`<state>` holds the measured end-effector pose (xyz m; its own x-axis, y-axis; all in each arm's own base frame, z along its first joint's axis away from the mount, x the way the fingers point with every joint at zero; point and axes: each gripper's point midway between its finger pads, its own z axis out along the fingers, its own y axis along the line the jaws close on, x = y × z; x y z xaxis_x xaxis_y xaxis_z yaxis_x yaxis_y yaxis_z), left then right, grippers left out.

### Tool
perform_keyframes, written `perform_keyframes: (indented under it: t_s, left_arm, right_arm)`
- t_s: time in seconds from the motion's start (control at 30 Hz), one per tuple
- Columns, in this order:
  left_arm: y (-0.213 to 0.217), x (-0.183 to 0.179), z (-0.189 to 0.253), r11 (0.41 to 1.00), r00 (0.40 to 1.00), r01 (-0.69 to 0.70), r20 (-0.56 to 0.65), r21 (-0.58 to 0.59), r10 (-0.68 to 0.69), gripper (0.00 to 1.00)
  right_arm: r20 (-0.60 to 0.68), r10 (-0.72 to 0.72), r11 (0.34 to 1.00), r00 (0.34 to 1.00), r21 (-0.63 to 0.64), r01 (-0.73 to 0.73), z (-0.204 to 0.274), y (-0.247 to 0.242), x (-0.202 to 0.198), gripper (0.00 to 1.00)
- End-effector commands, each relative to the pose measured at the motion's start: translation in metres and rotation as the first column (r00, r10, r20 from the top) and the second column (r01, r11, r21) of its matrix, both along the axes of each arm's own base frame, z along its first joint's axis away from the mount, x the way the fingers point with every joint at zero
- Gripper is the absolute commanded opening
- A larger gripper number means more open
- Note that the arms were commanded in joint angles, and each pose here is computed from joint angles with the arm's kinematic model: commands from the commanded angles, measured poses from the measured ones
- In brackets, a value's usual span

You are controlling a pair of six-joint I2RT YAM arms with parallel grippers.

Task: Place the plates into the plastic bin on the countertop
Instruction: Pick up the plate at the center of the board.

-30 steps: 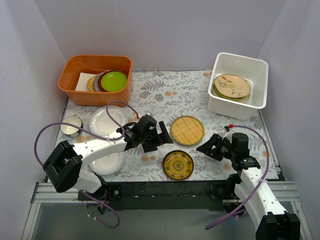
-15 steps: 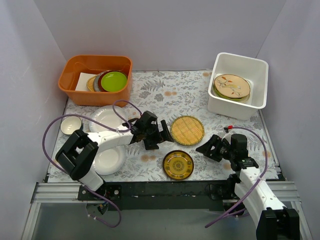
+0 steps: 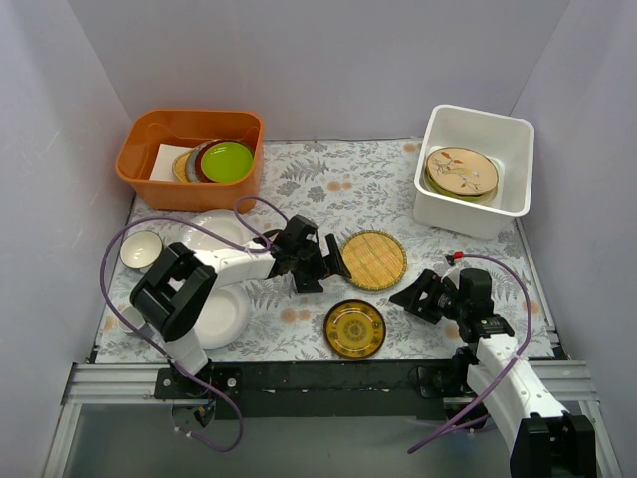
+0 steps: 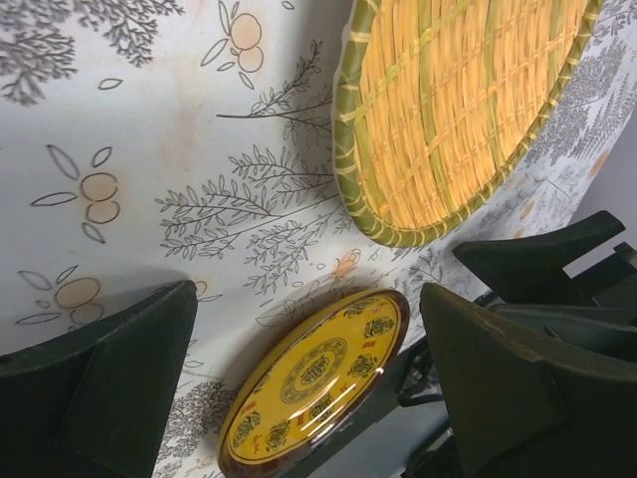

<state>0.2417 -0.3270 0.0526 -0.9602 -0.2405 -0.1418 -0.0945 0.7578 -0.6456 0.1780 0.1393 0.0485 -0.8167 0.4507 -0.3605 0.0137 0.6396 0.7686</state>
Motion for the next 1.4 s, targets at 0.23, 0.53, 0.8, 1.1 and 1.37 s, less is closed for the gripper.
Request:
perform_keyframes:
  t_s: [0.23, 0.53, 0.8, 1.1, 1.37]
  left_arm:
    - [-0.023, 0.024, 0.001, 0.997, 1.000, 0.026, 0.015, -0.068, -0.025, 0.91]
    - [-0.036, 0.033, -0.016, 0.994, 0.999, 0.032, -0.012, -0.101, -0.034, 0.73]
    - [-0.037, 0.032, -0.032, 0.995, 0.998, 0.037, -0.037, -0.089, -0.041, 0.36]
    - [-0.036, 0.033, -0.028, 0.994, 0.999, 0.051, -0.009, -0.096, -0.052, 0.00]
    - [-0.028, 0.029, -0.001, 0.991, 0.997, 0.055, 0.055, -0.120, -0.049, 0.00]
  right_arm:
    - [0.046, 0.012, 1.000, 0.999, 0.025, -0.013, 0.012, 0.004, 0.001, 0.75]
    - [0.051, 0.012, 1.000, 0.999, 0.022, -0.013, 0.013, 0.003, 0.002, 0.75]
    - [0.045, 0.012, 1.000, 0.999, 0.015, -0.013, 0.009, 0.002, 0.000, 0.75]
    - [0.047, 0.014, 1.000, 0.999, 0.008, -0.014, 0.004, 0.001, -0.002, 0.76]
    - [0.072, -0.007, 1.000, 0.997, 0.015, 0.006, 0.011, -0.002, 0.003, 0.77]
